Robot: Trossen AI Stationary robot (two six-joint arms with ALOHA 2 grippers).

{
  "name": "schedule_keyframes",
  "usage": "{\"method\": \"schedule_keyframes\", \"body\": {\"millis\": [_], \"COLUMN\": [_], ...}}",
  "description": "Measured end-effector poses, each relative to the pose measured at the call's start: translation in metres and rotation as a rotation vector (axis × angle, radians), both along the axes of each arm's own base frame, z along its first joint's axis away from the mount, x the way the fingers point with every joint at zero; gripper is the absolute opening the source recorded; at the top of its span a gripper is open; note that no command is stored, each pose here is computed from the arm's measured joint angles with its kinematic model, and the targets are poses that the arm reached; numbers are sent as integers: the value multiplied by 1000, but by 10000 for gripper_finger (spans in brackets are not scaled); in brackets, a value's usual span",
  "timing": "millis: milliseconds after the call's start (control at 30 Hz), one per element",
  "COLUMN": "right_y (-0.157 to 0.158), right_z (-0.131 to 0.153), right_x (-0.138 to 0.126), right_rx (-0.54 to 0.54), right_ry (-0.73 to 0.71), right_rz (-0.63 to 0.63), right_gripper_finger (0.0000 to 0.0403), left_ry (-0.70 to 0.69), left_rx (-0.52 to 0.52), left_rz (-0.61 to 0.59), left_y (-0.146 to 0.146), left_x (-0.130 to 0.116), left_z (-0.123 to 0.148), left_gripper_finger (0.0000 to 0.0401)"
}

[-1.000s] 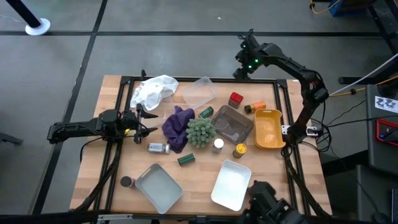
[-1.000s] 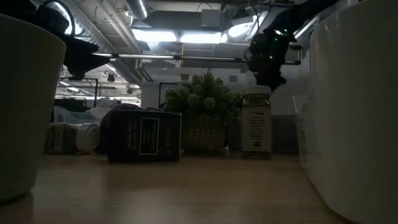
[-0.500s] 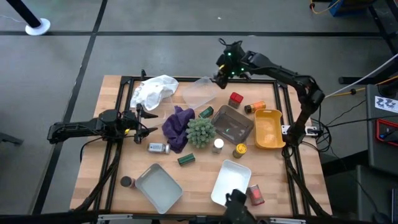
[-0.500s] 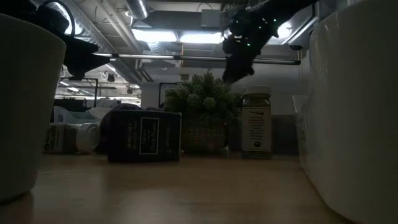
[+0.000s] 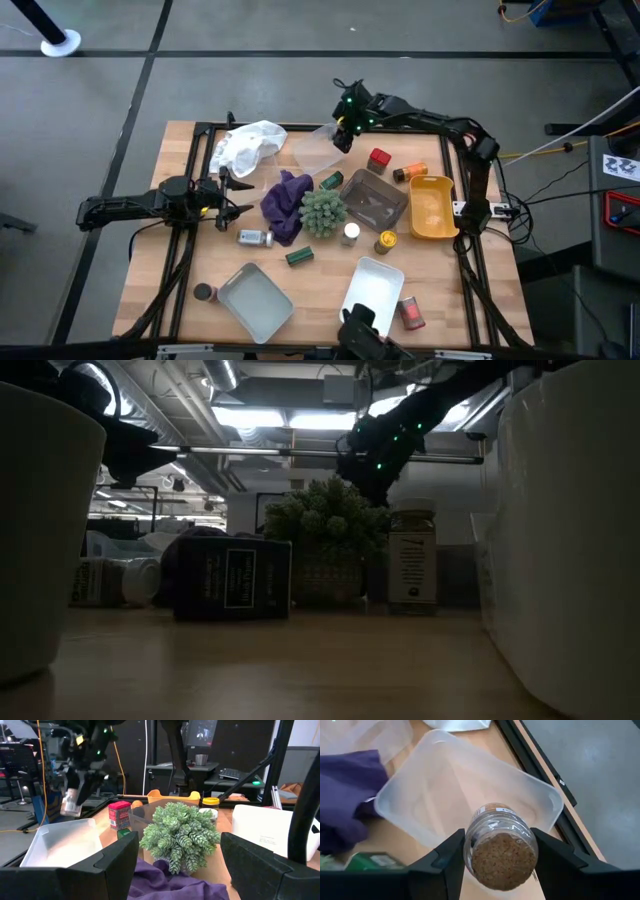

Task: Sort spices by type
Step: Put the right brown seasoning bottle into the right transparent bin

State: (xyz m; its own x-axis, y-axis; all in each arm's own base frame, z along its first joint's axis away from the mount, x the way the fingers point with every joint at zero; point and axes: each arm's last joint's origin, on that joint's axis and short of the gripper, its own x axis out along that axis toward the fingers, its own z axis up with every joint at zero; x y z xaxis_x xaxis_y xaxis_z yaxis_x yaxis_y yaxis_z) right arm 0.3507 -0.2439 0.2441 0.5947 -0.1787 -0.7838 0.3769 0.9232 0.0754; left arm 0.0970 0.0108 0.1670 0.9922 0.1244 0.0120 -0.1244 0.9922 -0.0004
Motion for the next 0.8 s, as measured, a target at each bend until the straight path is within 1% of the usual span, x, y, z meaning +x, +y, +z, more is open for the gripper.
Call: {"method": "schedule_keyframes", "body": {"millis": [267,300,367,800], "right_y": [-7,-7,-8,-8], "right_z": [-33,-36,-39,-41], "right_x": [9,9,10,10], "right_rx": [39,24,6,16], "right_ry": [57,75,91,92], "right_rz": [2,-2,-7,-1], "right_gripper_finger": [193,193,193,193], "left_ry": [0,1,0,0], "left_rx": [0,0,0,0], "left_rz": [0,0,0,0], "left_y": [0,0,0,0], "left_x": [0,0,0,0], "left_z": [0,0,0,0], "left_gripper_finger": [266,266,266,266]}}
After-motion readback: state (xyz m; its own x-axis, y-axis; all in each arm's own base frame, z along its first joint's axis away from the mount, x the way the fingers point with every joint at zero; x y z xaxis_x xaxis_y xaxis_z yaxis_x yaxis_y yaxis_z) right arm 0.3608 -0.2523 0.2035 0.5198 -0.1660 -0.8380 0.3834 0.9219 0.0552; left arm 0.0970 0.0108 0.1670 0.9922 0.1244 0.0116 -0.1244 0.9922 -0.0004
